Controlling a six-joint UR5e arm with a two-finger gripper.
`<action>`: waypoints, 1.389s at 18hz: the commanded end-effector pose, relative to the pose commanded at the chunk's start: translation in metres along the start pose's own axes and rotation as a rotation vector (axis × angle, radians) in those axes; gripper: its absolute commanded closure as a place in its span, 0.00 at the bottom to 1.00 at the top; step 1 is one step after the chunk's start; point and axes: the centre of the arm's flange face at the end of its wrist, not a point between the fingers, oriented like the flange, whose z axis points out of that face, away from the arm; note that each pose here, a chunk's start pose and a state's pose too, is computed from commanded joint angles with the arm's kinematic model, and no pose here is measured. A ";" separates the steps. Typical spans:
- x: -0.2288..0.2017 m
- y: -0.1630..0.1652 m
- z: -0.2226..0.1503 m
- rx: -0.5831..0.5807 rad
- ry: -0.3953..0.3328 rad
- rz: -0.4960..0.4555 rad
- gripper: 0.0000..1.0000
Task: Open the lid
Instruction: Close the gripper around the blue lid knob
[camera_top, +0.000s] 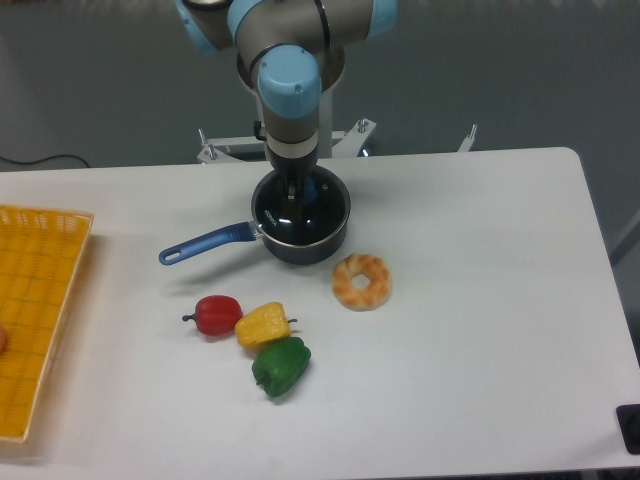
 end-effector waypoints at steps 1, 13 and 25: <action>0.000 0.000 0.000 0.000 0.000 0.003 0.04; 0.001 0.001 0.001 -0.003 0.007 0.015 0.15; 0.001 0.002 0.000 -0.005 0.006 0.014 0.29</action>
